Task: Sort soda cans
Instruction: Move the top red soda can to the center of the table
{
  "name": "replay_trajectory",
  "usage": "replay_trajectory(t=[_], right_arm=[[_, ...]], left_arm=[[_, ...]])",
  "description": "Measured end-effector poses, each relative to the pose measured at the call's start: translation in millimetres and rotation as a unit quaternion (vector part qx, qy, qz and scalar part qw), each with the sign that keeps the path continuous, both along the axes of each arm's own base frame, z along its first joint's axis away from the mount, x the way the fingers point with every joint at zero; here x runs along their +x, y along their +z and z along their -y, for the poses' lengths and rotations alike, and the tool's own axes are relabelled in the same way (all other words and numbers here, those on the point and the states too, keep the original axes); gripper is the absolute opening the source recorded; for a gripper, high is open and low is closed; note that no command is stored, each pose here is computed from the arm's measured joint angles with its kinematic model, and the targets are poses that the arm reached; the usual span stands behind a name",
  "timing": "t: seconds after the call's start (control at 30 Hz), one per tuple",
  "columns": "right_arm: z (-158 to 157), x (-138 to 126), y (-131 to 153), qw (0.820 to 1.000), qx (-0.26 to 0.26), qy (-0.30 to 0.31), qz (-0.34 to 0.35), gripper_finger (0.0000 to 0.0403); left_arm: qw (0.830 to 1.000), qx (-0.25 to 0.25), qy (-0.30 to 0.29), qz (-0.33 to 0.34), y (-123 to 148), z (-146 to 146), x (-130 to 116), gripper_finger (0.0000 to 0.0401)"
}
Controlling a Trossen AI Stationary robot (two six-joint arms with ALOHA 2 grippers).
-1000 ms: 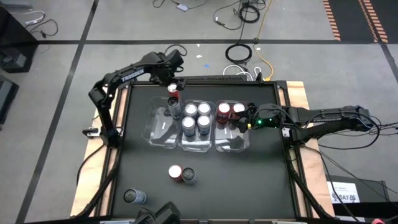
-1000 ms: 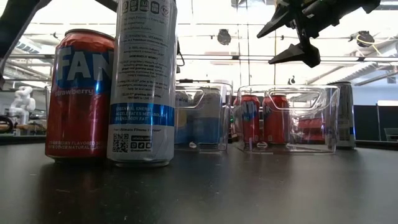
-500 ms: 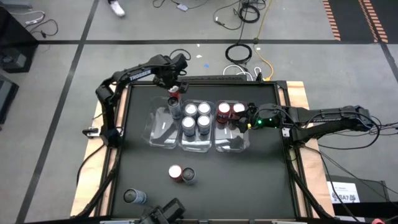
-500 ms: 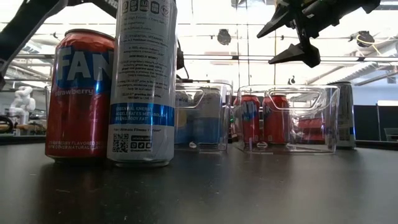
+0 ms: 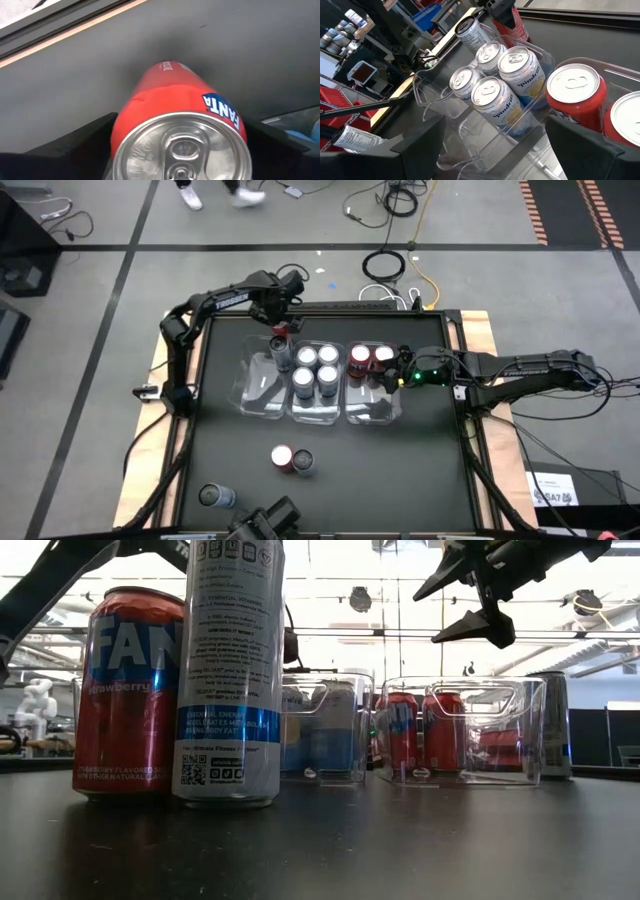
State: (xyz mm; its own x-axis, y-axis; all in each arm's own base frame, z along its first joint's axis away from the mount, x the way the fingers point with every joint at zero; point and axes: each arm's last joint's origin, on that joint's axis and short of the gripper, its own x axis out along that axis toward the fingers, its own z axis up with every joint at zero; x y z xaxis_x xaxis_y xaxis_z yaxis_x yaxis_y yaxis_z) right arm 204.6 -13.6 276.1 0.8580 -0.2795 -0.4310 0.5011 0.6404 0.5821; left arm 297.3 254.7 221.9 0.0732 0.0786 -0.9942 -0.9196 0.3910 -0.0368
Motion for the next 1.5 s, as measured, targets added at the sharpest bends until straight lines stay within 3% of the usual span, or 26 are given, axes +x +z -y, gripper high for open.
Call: replay_trajectory(t=[0.27,0.87,1.23,1.5], right_arm=[[0,0,0,1.0,0.0,0.0,0.0,0.0336],[0,0,0,1.0,0.0,0.0,0.0,0.0336],[0,0,0,1.0,0.0,0.0,0.0,0.0336],[0,0,0,1.0,0.0,0.0,0.0,0.0336]], left_arm=[[1.0,0.006,-0.003,0.0,0,-1,0,0.0312],[1.0,0.013,-0.024,0.0,6,1,-2,0.0321],[0.993,0.089,-0.021,0.08,72,17,-22,0.032],[0.96,0.195,-0.026,0.201,144,41,-46,0.032]])
